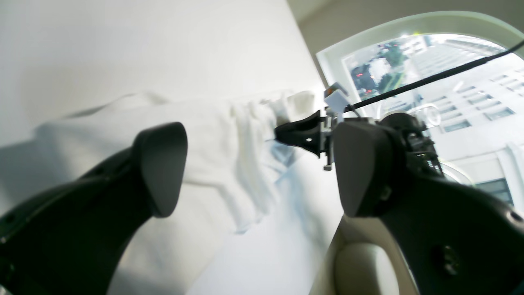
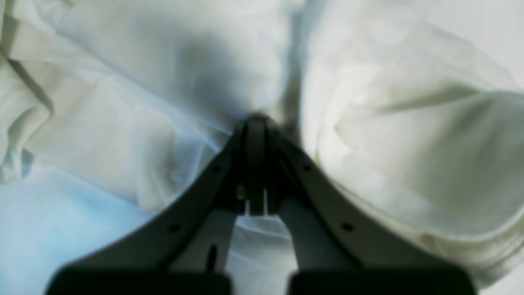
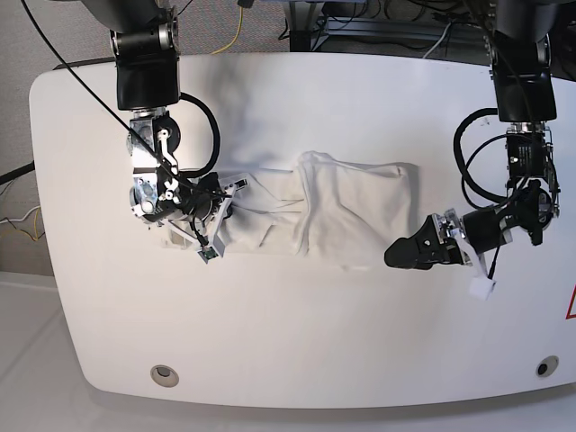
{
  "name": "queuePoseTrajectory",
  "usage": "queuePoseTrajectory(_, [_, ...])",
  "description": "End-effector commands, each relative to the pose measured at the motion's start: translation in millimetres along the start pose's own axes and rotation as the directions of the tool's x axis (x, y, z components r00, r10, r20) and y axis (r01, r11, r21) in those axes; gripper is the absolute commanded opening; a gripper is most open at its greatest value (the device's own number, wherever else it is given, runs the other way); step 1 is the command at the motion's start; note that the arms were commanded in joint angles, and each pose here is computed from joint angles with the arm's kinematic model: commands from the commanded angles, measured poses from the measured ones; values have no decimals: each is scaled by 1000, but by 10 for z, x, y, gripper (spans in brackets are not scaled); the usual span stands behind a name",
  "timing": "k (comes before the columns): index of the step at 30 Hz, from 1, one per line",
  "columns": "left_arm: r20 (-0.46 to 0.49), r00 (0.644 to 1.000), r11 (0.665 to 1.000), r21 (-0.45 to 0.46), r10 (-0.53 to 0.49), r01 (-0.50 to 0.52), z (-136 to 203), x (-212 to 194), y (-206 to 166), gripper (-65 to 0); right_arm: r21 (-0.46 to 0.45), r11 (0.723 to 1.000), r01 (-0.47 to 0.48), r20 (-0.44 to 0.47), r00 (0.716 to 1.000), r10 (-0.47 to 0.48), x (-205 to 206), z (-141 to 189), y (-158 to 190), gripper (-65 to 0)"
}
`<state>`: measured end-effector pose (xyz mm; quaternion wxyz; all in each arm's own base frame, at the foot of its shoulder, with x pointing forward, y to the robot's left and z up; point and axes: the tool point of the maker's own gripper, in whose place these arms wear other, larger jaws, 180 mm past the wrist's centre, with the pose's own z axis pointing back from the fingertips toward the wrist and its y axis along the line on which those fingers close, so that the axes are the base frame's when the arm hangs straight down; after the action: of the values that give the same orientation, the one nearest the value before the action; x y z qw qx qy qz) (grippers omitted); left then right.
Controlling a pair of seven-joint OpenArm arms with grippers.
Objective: Fold the T-shirt properly
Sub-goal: 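Press the folded end down with the left gripper onto the band middle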
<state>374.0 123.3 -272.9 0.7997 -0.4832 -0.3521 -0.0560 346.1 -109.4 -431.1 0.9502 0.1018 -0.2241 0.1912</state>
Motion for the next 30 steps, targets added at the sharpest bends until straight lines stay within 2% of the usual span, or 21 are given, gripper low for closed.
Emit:
queuePoseTrajectory(1, [31, 999, 1000, -10, -19, 19, 65, 83, -40, -118, -20, 1000, -14, -102, 995, 12, -210, -11, -32, -650])
queuePoseTrajectory(8, [32, 999, 999, 22, 28, -29, 83, -157, 92, -118, -19, 1000, -14, -101, 995, 12, -208, -13, -25, -650])
queuePoseTrajectory(13, [1, 1000, 1000, 6, -21, 21, -49, -285, 46, -145, -19, 1000, -14, -100, 995, 12, -204, -11, -25, -650])
queuePoseTrajectory(15, [-14, 998, 998, 1, -61, 61, -86, -330, 32, -235, -19, 1000, -14, -100, 995, 12, -204, -11, -25, -650])
queuePoseTrajectory(19, [-68, 991, 993, 11, -114, 115, -152, -422, 30, -560, -19, 1000, -14, -115, 993, 12, -231, -8, -26, -650])
queuePoseTrajectory(21, [-80, 987, 990, 15, -138, 139, -173, -401, 16, -650, -19, 1000, -14, -119, 993, 12, -239, -7, -26, -650])
queuePoseTrajectory(25, [-85, 981, 984, 0, -175, 175, -213, -353, -62, -585, -20, 1000, -15, -118, 993, 12, -235, -5, -26, -650])
queuePoseTrajectory(30, [-79, 981, 984, -2, -180, 180, -220, -332, -78, -606, -20, 1000, -15, -118, 993, 12, -235, -5, -26, -650])
